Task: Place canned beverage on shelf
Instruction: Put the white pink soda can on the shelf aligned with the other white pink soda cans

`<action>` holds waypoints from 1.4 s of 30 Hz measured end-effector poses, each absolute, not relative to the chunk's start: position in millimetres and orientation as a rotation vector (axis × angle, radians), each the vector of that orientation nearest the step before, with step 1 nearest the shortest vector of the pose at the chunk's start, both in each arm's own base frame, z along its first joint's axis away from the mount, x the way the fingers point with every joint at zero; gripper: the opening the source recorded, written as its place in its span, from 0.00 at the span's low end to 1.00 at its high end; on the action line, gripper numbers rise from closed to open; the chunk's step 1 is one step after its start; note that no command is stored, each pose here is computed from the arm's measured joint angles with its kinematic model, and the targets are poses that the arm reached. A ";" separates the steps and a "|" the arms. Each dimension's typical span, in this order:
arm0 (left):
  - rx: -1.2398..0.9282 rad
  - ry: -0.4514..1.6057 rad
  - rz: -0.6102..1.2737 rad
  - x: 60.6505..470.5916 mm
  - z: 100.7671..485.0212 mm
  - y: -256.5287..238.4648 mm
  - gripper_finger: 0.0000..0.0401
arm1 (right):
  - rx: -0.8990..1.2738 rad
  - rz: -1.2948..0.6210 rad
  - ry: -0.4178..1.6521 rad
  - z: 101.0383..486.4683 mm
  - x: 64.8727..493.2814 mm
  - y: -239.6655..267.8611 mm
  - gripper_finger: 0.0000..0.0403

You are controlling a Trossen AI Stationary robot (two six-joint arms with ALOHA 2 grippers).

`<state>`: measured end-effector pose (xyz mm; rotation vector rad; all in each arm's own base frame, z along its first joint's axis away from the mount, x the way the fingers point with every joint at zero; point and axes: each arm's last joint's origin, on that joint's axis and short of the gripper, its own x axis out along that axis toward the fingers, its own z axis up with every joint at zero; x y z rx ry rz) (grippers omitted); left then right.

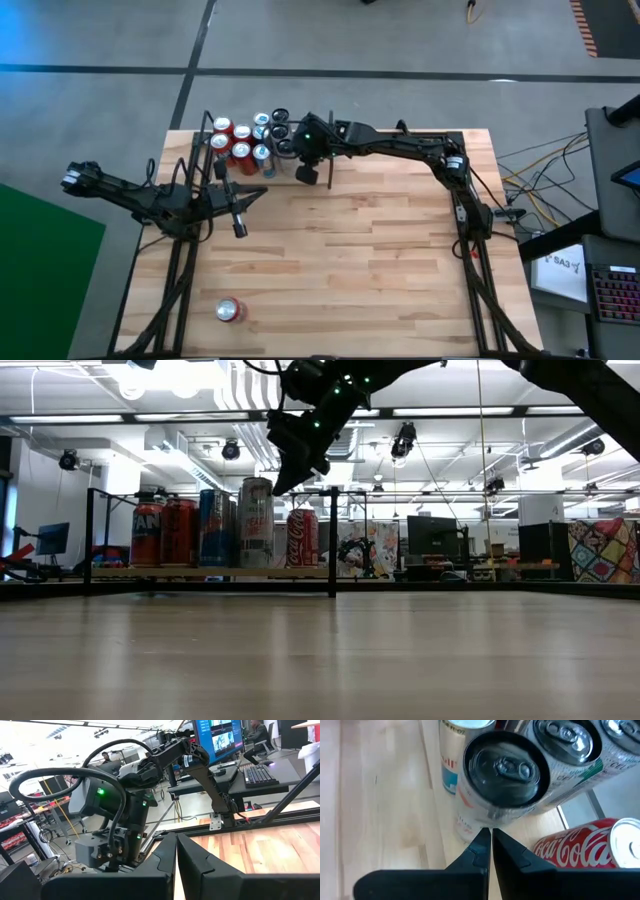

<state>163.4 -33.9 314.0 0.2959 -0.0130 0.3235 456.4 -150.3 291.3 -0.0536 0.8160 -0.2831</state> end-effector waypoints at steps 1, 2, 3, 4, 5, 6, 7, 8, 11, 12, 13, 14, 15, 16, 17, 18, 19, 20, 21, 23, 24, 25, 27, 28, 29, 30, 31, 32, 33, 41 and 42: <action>0.296 -0.013 0.323 163.4 314.0 -33.9 0.00 | -0.052 -0.282 0.824 290.8 455.8 -150.2 0.02; 0.296 -0.013 0.323 163.4 314.0 -33.9 0.00 | -0.050 -0.282 0.835 290.1 455.0 -150.3 0.02; 0.296 -0.013 0.323 163.4 314.0 -34.0 0.00 | -0.049 -0.290 0.845 289.4 453.8 -151.8 0.02; 0.296 -0.013 0.323 163.4 314.0 -33.9 0.00 | -0.053 -0.307 0.854 289.1 452.8 -153.4 0.02; 0.296 -0.013 0.323 163.4 314.0 -33.9 0.00 | -0.061 -0.335 0.863 288.7 451.5 -156.2 0.02; 0.296 -0.013 0.323 163.4 314.0 -33.9 0.00 | -0.068 -0.364 0.867 287.6 450.7 -159.3 0.02; 0.296 -0.012 0.323 163.4 314.0 -34.0 0.00 | -0.070 -0.385 0.867 286.6 450.0 -162.5 0.02; 0.296 -0.012 0.323 163.4 313.9 -34.0 0.00 | -0.064 -0.399 0.865 285.1 449.4 -165.3 0.02; 0.296 -0.012 0.323 163.4 313.9 -34.0 0.00 | -0.061 -0.414 0.858 277.8 450.6 -170.4 0.02; 0.296 -0.012 0.323 163.4 313.9 -34.0 0.00 | -0.060 -0.412 0.854 275.4 451.8 -170.8 0.02; 0.297 -0.012 0.323 163.4 313.9 -33.9 0.00 | -0.060 -0.410 0.847 273.4 453.1 -171.2 0.02; 0.296 -0.012 0.323 163.4 313.9 -33.9 0.00 | -0.061 -0.410 0.842 272.1 454.1 -171.1 0.02; 0.297 -0.012 0.323 163.4 313.9 -33.9 0.00 | -0.061 -0.409 0.843 270.7 454.8 -170.9 0.02; 0.296 -0.012 0.323 163.4 313.9 -33.9 0.00 | -0.062 -0.407 0.844 269.5 455.5 -170.5 0.02; 0.297 -0.011 0.323 163.4 313.9 -34.0 0.00 | -0.064 -0.405 0.843 268.9 456.5 -169.2 0.02; 0.298 -0.010 0.323 163.5 313.8 -33.9 0.00 | -0.064 -0.403 0.843 268.5 456.9 -168.4 0.02; 0.299 -0.008 0.323 163.5 313.6 -33.9 0.00 | -0.066 -0.400 0.844 267.8 457.8 -166.8 0.02; 0.300 -0.006 0.322 163.5 313.3 -33.9 0.00 | -0.069 -0.396 0.841 268.1 458.8 -164.6 0.02; 0.301 -0.005 0.322 163.5 313.2 -34.0 0.00 | -0.072 -0.391 0.835 268.4 460.3 -161.6 0.02; 0.306 -0.004 0.322 163.6 313.2 -34.0 0.00 | -0.078 -0.379 0.828 268.8 462.5 -156.3 0.02; 0.307 -0.004 0.322 163.6 313.2 -34.0 0.00 | -0.082 -0.373 0.828 268.9 463.4 -153.8 0.02; 0.307 -0.004 0.322 163.6 313.2 -34.0 0.00 | -0.084 -0.368 0.823 269.1 464.3 -152.0 0.02; 0.307 -0.004 0.322 163.6 313.2 -34.0 0.00 | -0.088 -0.363 0.821 269.3 465.4 -149.4 0.02; 0.307 -0.004 0.322 163.6 313.2 -34.0 0.00 | -0.089 -0.361 0.820 269.3 465.8 -148.0 0.02; 0.307 -0.004 0.322 163.6 313.2 -34.0 0.00 | -0.089 -0.360 0.820 269.4 466.0 -147.5 0.02; 0.307 -0.004 0.322 163.6 313.2 -34.0 0.00 | -0.090 -0.359 0.820 269.4 466.3 -146.5 0.02; 0.307 -0.004 0.322 163.6 313.2 -34.0 0.00 | -0.090 -0.358 0.820 269.3 466.4 -146.1 0.02; 0.307 -0.004 0.322 163.6 313.2 -34.0 0.00 | -0.091 -0.357 0.819 269.4 466.5 -145.8 0.02; 0.307 -0.004 0.322 163.6 313.2 -34.0 0.00 | -0.091 -0.356 0.818 269.5 466.8 -145.2 0.02; 0.307 -0.004 0.322 163.6 313.3 -33.9 0.00 | -0.054 -0.340 0.797 270.0 468.8 -141.5 0.02; 0.307 -0.004 0.322 163.5 313.3 -34.0 0.00 | -0.058 -0.338 0.800 269.8 468.7 -141.5 0.02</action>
